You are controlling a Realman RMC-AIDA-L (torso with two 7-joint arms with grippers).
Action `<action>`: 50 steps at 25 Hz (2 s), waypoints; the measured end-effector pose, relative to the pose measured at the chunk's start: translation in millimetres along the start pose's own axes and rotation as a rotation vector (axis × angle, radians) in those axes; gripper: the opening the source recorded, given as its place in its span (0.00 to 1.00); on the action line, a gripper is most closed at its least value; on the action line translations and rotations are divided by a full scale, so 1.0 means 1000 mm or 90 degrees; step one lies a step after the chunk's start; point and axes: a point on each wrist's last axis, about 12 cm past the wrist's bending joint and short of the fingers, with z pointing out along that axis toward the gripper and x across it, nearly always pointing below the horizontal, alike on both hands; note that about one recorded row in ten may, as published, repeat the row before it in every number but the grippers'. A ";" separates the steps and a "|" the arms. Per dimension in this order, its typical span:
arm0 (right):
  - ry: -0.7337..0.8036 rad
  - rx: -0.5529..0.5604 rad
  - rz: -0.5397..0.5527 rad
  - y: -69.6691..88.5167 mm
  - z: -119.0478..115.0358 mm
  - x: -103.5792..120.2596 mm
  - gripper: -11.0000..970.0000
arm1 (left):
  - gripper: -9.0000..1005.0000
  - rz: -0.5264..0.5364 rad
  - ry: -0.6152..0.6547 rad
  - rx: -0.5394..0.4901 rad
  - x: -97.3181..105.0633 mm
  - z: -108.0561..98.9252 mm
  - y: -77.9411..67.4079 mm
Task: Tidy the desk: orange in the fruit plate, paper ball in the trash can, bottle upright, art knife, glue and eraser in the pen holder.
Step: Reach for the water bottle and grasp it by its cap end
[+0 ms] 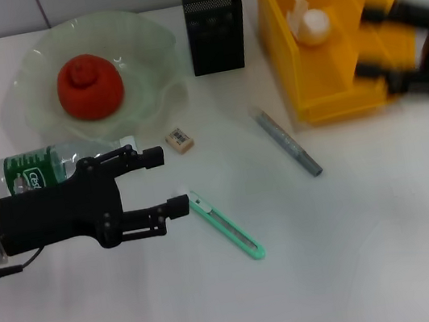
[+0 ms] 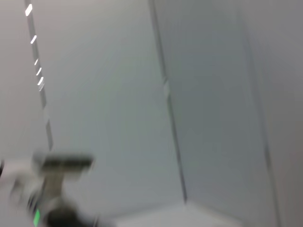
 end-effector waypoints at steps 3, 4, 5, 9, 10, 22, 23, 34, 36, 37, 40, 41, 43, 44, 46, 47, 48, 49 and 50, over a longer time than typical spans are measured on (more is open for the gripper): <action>0.087 -0.045 -0.012 0.022 0.015 0.036 0.86 | 0.83 0.002 0.004 -0.004 -0.004 -0.001 0.003; 0.087 -0.045 -0.012 0.022 0.015 0.036 0.86 | 0.83 0.002 0.004 -0.004 -0.004 -0.001 0.003; 0.109 -0.053 -0.013 0.026 0.019 0.043 0.86 | 0.83 0.002 0.021 -0.012 -0.008 -0.001 0.007; 0.185 -0.052 -0.015 0.032 0.028 0.065 0.86 | 0.83 -0.001 0.047 -0.024 -0.012 -0.002 0.012; 0.191 -0.049 -0.016 0.032 0.029 0.068 0.86 | 0.83 -0.001 0.052 -0.026 -0.013 -0.002 0.014; 0.198 -0.038 -0.023 0.036 0.031 0.077 0.86 | 0.83 0.032 0.185 -0.087 -0.052 -0.012 0.033; 0.197 -0.038 -0.023 0.036 0.030 0.077 0.86 | 0.83 0.039 0.215 -0.101 -0.059 -0.015 0.035; 0.197 -0.023 -0.013 0.034 0.027 0.076 0.86 | 0.82 0.122 0.409 -0.198 -0.104 -0.015 0.042; 0.193 -0.020 -0.010 0.033 0.026 0.075 0.86 | 0.82 0.130 0.445 -0.205 -0.105 -0.011 0.044; 0.191 -0.018 -0.010 0.033 0.026 0.075 0.86 | 0.82 0.132 0.457 -0.206 -0.105 -0.009 0.045; 0.189 -0.014 -0.007 0.033 0.025 0.075 0.86 | 0.82 0.132 0.479 -0.205 -0.102 -0.004 0.049; 0.189 -0.013 -0.005 0.033 0.025 0.075 0.86 | 0.82 0.133 0.486 -0.204 -0.100 -0.002 0.050; 0.189 -0.011 -0.004 0.032 0.024 0.075 0.86 | 0.82 0.141 0.499 -0.209 -0.097 0.001 0.053; 0.190 -0.010 -0.003 0.032 0.024 0.075 0.86 | 0.82 0.146 0.506 -0.212 -0.096 0.002 0.054; 0.190 -0.010 -0.003 0.032 0.025 0.075 0.86 | 0.82 0.157 0.518 -0.214 -0.095 0.005 0.055; 0.190 -0.010 -0.002 0.033 0.025 0.075 0.86 | 0.82 0.159 0.520 -0.215 -0.094 0.006 0.055; 0.189 -0.010 -0.002 0.033 0.025 0.076 0.86 | 0.82 0.164 0.525 -0.215 -0.093 0.008 0.056; 0.189 -0.010 -0.001 0.033 0.025 0.076 0.86 | 0.82 0.164 0.525 -0.215 -0.093 0.008 0.056; 0.189 -0.010 -0.001 0.033 0.026 0.076 0.86 | 0.82 0.166 0.529 -0.218 -0.092 0.008 0.057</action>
